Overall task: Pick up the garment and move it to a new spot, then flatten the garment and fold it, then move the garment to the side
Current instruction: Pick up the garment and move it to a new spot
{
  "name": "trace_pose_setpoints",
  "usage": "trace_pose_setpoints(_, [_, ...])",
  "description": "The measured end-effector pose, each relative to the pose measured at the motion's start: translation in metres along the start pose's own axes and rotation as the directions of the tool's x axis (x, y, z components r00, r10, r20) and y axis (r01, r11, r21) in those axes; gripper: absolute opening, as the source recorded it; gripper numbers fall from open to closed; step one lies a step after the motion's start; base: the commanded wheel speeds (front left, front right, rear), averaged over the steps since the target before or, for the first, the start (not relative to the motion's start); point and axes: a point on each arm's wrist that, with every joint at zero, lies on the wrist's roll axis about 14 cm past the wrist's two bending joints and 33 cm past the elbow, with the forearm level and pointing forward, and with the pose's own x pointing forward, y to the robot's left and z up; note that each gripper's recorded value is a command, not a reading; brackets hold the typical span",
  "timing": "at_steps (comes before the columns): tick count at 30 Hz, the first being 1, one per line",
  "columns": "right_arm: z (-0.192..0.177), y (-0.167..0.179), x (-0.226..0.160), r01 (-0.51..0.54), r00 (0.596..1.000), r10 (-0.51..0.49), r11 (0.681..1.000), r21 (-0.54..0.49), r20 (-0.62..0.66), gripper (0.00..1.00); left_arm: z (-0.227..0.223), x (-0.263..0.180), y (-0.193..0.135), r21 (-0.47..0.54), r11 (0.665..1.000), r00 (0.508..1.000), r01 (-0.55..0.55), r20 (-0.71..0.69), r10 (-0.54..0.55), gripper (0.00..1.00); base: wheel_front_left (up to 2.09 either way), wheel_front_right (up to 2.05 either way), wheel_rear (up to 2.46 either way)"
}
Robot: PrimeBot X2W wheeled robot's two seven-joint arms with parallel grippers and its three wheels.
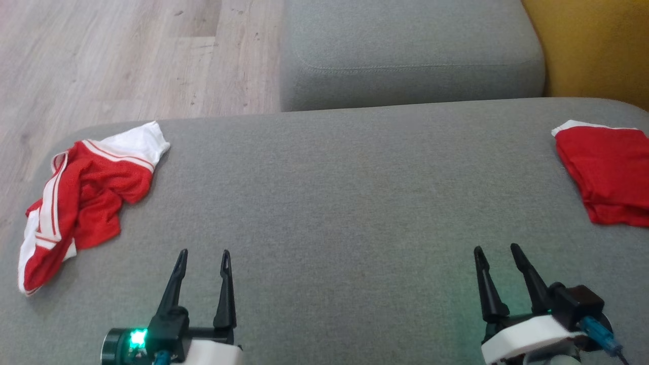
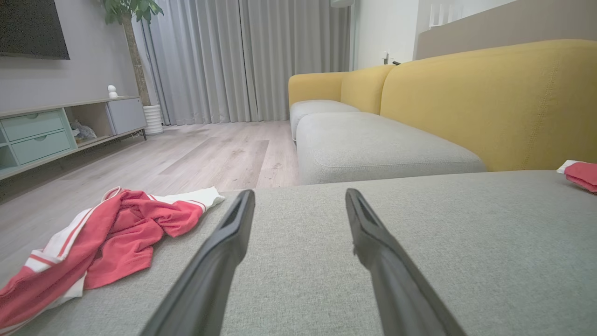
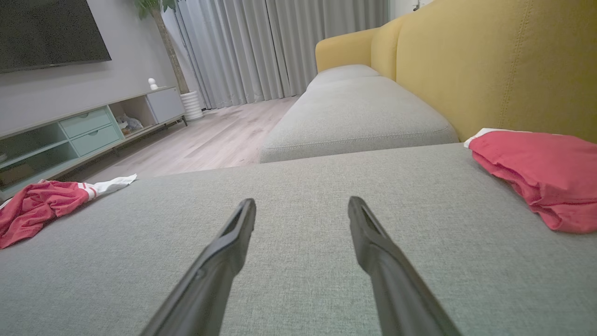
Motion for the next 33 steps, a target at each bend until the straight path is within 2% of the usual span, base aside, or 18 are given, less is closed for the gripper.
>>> trace_pose_setpoints(7, [-0.002, 0.003, 0.009, -0.016, 1.000, 0.016, 1.000, -0.010, -0.012, 1.00, -0.002, -0.006, 0.012, 0.006, 0.999, 0.999, -0.043, -0.007, 0.043, 1.00, 0.00, 0.00, 0.00])
trace_pose_setpoints(14, [-0.011, 0.041, 0.031, -0.147, 0.988, 0.146, 0.989, -0.016, -0.046, 1.00, -0.004, -0.027, 0.049, 0.007, 0.984, 0.984, -0.178, -0.014, 0.178, 1.00, 0.00, 0.00, 0.00])
trace_pose_setpoints(21, [-0.014, 0.096, 0.057, -0.314, 0.948, 0.312, 0.949, -0.017, -0.064, 1.00, -0.002, -0.061, 0.103, 0.017, 0.930, 0.930, -0.368, -0.011, 0.368, 1.00, 0.00, 0.00, 0.00])
trace_pose_setpoints(25, [-0.027, 0.114, 0.068, -0.377, 0.922, 0.374, 0.926, -0.010, -0.096, 1.00, -0.003, -0.074, 0.126, 0.042, 0.898, 0.898, -0.438, -0.020, 0.439, 1.00, 0.00, 0.00, 0.00])
trace_pose_setpoints(28, [-0.040, 0.104, 0.081, -0.395, 0.912, 0.386, 0.918, -0.042, -0.137, 1.00, 0.015, -0.050, 0.137, 0.075, 0.898, 0.901, -0.434, 0.026, 0.433, 1.00, 0.00, 0.00, 0.00])
trace_pose_setpoints(31, [-0.044, 0.091, 0.106, -0.408, 0.908, 0.395, 0.910, -0.078, -0.141, 1.00, 0.043, -0.002, 0.151, 0.108, 0.905, 0.910, -0.411, 0.100, 0.402, 1.00, 0.00, 0.00, 0.00])
trace_pose_setpoints(33, [-0.048, 0.082, 0.125, -0.413, 0.906, 0.399, 0.905, -0.098, -0.140, 1.00, 0.048, 0.032, 0.163, 0.144, 0.906, 0.917, -0.397, 0.101, 0.386, 1.00, 0.00, 0.00, 0.00])
